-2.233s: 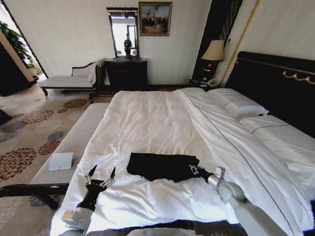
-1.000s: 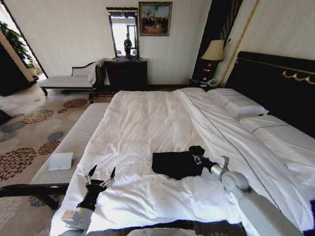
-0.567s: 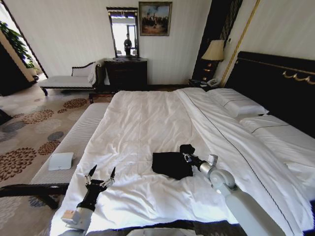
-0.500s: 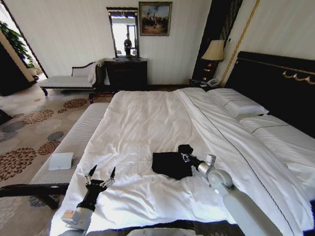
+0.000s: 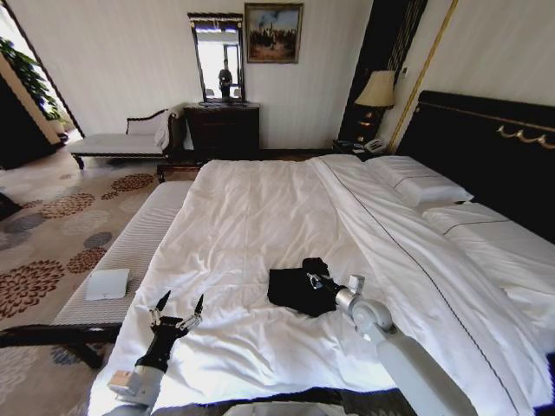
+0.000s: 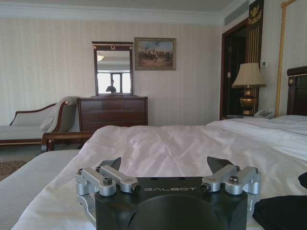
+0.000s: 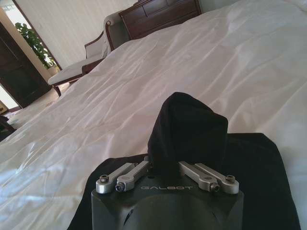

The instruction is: Fold the clothes on the bed.

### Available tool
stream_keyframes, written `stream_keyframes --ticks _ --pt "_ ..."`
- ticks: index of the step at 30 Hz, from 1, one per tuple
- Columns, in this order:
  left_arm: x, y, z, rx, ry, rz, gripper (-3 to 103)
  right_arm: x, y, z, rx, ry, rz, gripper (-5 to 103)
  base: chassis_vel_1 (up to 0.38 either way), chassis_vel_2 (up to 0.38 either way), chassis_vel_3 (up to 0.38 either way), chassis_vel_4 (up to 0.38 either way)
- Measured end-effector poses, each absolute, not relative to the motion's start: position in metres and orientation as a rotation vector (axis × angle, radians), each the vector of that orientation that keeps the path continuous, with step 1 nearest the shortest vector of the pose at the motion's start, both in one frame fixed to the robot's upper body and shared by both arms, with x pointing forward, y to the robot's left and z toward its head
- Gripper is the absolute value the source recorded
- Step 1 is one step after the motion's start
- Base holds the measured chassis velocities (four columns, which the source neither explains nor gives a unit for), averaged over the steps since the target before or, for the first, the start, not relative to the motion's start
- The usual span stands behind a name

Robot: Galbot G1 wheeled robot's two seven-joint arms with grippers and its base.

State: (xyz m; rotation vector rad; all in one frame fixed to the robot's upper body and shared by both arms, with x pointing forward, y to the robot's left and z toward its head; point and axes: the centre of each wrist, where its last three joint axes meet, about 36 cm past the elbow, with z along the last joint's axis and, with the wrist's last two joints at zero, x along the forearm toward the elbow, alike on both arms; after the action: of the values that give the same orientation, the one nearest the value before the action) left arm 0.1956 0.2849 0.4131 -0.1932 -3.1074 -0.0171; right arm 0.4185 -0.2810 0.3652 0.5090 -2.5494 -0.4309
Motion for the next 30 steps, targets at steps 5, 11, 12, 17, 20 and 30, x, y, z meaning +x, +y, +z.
stream_keyframes --ticks 5,11,12,17,20,30 --pt "0.196 0.285 0.413 -0.193 -3.107 -0.017 100 0.418 -0.272 0.365 0.536 -2.543 -0.438 7 0.000 0.000 0.000 0.000" --pt "0.196 0.285 0.413 -0.193 -3.107 -0.017 100 0.419 -0.260 0.362 0.567 -2.524 -0.436 7 0.000 0.000 0.000 0.000" --pt "0.196 0.285 0.413 -0.193 -3.107 -0.017 100 0.420 -0.258 0.359 0.567 -2.518 -0.429 7 0.000 0.000 0.000 0.000" --pt "0.196 0.285 0.413 -0.193 -3.107 -0.017 100 0.422 -0.252 0.349 0.576 -2.499 -0.400 7 0.000 0.000 0.000 0.000" --pt "0.196 0.285 0.413 -0.193 -3.107 -0.017 100 0.424 -0.249 0.348 0.581 -2.496 -0.402 7 0.000 0.000 0.000 0.000" --pt "0.196 0.285 0.413 -0.193 -3.107 -0.017 100 0.430 -0.234 0.344 0.583 -2.489 -0.403 29 0.000 0.000 0.000 0.000"
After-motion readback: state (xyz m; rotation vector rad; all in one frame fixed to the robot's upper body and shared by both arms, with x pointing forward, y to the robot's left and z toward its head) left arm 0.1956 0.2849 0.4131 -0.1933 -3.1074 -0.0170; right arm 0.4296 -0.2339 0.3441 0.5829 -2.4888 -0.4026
